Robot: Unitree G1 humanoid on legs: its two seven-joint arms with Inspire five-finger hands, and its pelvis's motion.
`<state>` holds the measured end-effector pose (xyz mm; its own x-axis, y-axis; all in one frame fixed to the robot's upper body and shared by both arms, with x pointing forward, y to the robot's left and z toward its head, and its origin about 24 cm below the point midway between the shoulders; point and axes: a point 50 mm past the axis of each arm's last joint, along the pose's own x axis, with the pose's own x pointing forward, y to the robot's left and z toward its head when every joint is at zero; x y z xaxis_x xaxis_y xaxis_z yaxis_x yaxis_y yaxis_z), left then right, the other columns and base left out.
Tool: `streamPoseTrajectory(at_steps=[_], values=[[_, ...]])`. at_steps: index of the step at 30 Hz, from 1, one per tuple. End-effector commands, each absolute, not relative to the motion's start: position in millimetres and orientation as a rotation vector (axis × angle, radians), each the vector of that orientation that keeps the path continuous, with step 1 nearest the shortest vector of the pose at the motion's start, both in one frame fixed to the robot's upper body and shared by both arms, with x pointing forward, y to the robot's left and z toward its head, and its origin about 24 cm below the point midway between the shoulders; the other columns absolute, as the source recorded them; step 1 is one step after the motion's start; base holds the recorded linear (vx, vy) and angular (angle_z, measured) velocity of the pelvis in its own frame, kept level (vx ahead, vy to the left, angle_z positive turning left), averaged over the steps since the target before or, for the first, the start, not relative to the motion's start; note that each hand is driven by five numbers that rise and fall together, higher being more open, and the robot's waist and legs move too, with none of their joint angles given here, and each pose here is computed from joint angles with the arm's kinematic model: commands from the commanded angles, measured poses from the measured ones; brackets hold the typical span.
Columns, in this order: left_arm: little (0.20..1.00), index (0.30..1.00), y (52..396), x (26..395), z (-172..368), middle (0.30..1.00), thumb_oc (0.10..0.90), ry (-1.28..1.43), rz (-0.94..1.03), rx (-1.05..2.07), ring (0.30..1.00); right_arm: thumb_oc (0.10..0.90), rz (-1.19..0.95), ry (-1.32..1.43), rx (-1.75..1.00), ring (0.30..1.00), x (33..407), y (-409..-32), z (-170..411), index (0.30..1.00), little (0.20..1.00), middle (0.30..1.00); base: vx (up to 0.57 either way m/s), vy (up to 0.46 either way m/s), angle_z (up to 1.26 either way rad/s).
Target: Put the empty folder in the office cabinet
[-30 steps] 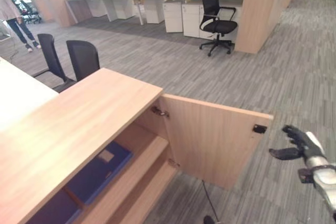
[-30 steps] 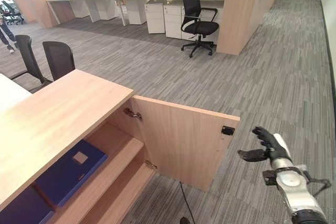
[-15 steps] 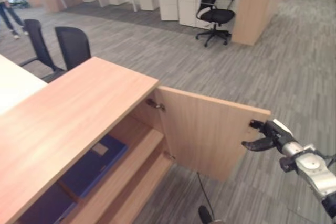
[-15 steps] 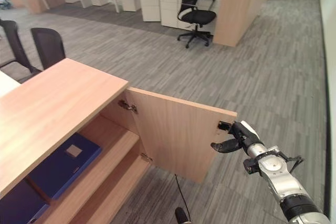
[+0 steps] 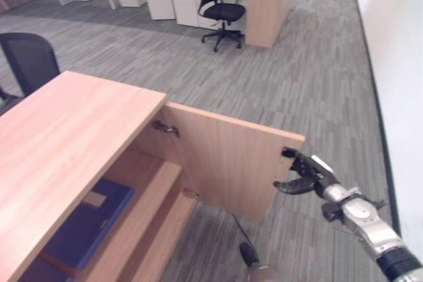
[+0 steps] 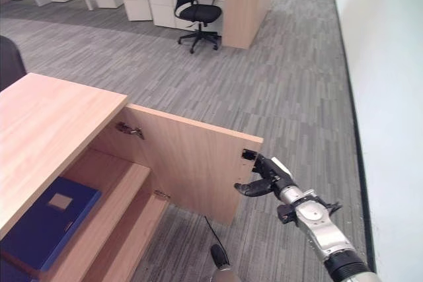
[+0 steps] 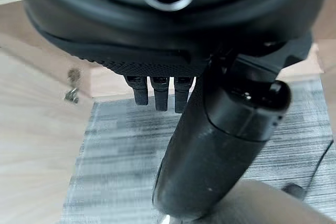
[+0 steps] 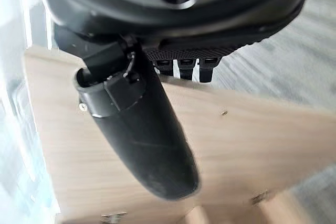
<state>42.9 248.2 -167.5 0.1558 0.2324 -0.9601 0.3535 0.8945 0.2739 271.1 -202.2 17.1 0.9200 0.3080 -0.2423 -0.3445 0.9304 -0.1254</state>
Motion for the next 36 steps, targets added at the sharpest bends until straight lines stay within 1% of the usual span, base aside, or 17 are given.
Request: streamPoseTrajectory(at_steps=[1,3,7,10,14,16,18,19,23,24,25,28,30,31,36], values=[[0.9,0.9,246.2,83.1,-161.9,0.9,0.8,1.298,-0.059,0.489,0.9,0.8,0.751,-0.065,-0.107,0.9,283.8,-109.0,69.5,0.9,0.9,0.9,-0.02,-0.02,-0.27],[0.9,0.9,246.5,84.6,-161.5,0.9,0.8,1.289,-0.053,0.494,0.9,0.8,0.775,-0.069,-0.035,0.9,279.5,-99.0,68.7,0.9,0.9,0.9,0.04,-0.049,-0.09],[0.9,0.9,245.5,74.4,-163.6,0.9,0.8,1.312,-0.051,0.491,0.9,0.8,0.826,-0.083,0.045,0.9,278.4,-77.5,73.5,0.9,0.9,0.9,0.07,-0.084,0.01],[0.9,0.9,240.7,68.4,-165.9,0.9,0.8,1.324,-0.045,0.465,0.9,0.8,0.873,-0.074,0.16,0.9,276.2,-61.6,76.8,0.9,0.9,0.9,0.03,-0.101,-0.14],[0.9,0.9,235.6,67.3,-167.2,0.9,0.8,1.323,-0.084,0.483,0.9,0.8,1.021,0.017,0.358,0.9,253.6,-34.1,70.0,0.9,0.9,0.9,0.01,-0.102,-0.12],[0.9,0.9,231.9,70.6,-167.4,0.9,0.8,1.305,-0.092,0.48,0.9,0.8,1.058,0.094,0.452,0.9,244.9,-21.2,59.7,0.9,0.9,0.9,0.01,-0.102,0.01],[0.9,0.9,230.7,71.3,-167.5,0.9,0.8,1.301,-0.096,0.481,0.9,0.8,1.082,0.119,0.454,0.9,241.2,-16.1,55.9,0.9,0.9,0.9,0.02,-0.081,0.07],[0.9,0.9,227.6,74.3,-167.5,0.9,0.8,1.286,-0.111,0.489,0.9,0.8,1.148,0.165,0.444,0.9,231.5,-6.2,49.7,0.9,0.9,0.9,0.03,-0.109,0.08],[0.9,0.9,222.0,75.6,-168.5,0.9,0.8,1.279,-0.135,0.503,0.9,0.8,1.178,0.257,0.532,0.9,219.2,5.8,37.8,0.9,0.9,0.9,0.03,-0.137,0.19],[0.9,0.9,220.2,76.8,-168.6,0.9,0.8,1.274,-0.134,0.506,0.9,0.8,1.156,0.32,0.607,0.9,213.6,10.4,28.0,0.9,0.9,0.9,0.02,-0.11,0.45],[0.9,0.9,220.3,76.8,-168.6,0.9,0.8,1.274,-0.134,0.506,0.9,0.8,1.156,0.32,0.607,0.9,213.6,10.5,28.0,0.9,0.9,0.9,0.01,-0.119,0.43],[0.9,0.9,216.0,79.9,-168.8,0.9,0.8,1.26,-0.133,0.507,0.9,0.8,1.093,0.43,0.738,0.9,200.5,15.7,8.7,0.9,0.9,0.9,0.01,-0.112,0.28],[0.9,0.9,206.6,82.1,-169.5,0.9,0.8,1.233,-0.157,0.495,0.9,0.8,1.082,0.43,0.837,0.9,196.7,22.8,14.5,0.9,0.9,0.9,0.0,-0.131,0.88],[0.9,0.9,205.1,83.4,-169.4,0.9,0.8,1.226,-0.161,0.498,0.9,0.8,1.084,0.425,0.831,0.9,196.2,22.0,16.0,0.9,0.9,0.9,0.0,-0.124,0.92],[0.9,0.9,206.4,82.5,-169.3,0.9,0.8,1.225,-0.152,0.49,0.9,0.8,1.139,0.434,0.906,0.9,186.1,20.1,18.7,0.9,0.9,0.9,0.0,-0.132,0.66]])
